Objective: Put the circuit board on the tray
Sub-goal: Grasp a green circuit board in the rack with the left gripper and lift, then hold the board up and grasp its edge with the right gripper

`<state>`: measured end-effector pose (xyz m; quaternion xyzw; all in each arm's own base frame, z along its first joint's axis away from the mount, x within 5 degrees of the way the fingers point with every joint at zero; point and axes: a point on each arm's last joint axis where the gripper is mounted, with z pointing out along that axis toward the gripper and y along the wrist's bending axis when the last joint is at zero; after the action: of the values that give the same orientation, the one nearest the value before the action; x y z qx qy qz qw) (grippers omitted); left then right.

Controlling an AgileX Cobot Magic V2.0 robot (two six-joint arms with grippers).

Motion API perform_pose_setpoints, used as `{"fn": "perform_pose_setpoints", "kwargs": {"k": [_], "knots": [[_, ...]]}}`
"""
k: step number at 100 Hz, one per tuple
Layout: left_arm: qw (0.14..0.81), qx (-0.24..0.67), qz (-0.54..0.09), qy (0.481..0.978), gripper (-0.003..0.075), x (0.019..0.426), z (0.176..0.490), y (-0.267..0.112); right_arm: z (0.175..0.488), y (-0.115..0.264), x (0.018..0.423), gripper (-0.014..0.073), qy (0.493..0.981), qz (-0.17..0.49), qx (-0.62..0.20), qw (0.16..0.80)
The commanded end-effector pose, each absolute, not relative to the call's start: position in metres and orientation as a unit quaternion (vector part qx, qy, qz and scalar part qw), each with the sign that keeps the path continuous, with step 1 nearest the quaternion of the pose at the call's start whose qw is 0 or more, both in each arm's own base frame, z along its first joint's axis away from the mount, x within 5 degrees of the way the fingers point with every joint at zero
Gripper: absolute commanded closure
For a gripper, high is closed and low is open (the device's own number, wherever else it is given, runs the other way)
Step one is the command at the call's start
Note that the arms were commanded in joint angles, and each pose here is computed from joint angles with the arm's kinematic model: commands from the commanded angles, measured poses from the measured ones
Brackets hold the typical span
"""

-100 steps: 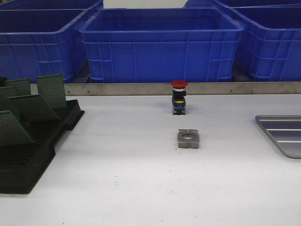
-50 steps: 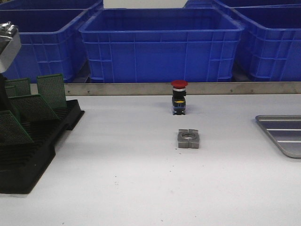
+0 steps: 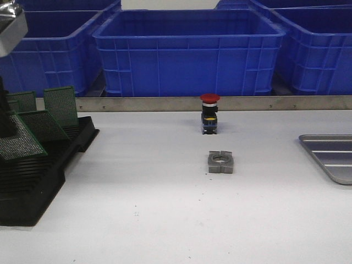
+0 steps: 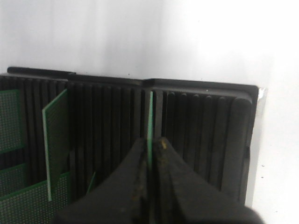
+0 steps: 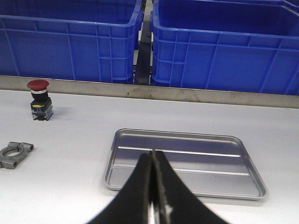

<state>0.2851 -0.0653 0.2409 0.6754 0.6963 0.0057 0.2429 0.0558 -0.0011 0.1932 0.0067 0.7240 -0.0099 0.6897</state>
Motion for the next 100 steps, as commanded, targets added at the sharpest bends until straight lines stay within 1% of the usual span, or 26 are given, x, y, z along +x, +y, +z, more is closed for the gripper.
{"fn": "perform_pose_setpoints", "kwargs": {"k": [1,8,28,39,53,71,82,91,100], "knots": [[0.283,0.669,-0.001,0.687,0.0737,0.283,0.274,-0.073,0.2,-0.002,0.055,0.0653,0.695,-0.017,0.007,0.718],[0.289,0.667,-0.024,0.686,0.0737,0.282,0.283,-0.076,0.2,-0.002,0.055,0.0653,0.695,-0.017,0.007,0.718],[0.292,0.658,-0.139,0.68,0.0737,0.271,0.3,-0.091,0.2,-0.002,0.055,0.0653,0.695,-0.017,0.007,0.718],[0.307,0.644,-0.193,0.674,0.0737,0.266,0.305,-0.1,0.2,-0.002,0.055,0.0653,0.695,-0.017,0.007,0.718],[0.319,0.649,-0.223,0.654,0.0737,0.259,0.309,-0.121,0.201,-0.002,0.055,0.0653,0.693,-0.017,0.007,0.72],[0.329,0.663,-0.241,0.628,0.0737,0.25,0.311,-0.146,0.203,-0.002,0.055,0.0653,0.684,-0.018,0.007,0.73],[0.352,0.65,-0.263,0.62,0.0737,0.246,0.316,-0.161,0.204,-0.002,0.055,0.0653,0.68,-0.018,0.008,0.733],[0.373,0.635,-0.28,0.616,0.0737,0.244,0.321,-0.171,0.211,-0.002,0.054,0.0653,0.675,-0.012,0.01,0.738],[0.385,0.625,-0.288,0.615,0.0737,0.243,0.323,-0.177,0.222,-0.001,0.052,0.0655,0.685,-0.01,0.01,0.728]]}}
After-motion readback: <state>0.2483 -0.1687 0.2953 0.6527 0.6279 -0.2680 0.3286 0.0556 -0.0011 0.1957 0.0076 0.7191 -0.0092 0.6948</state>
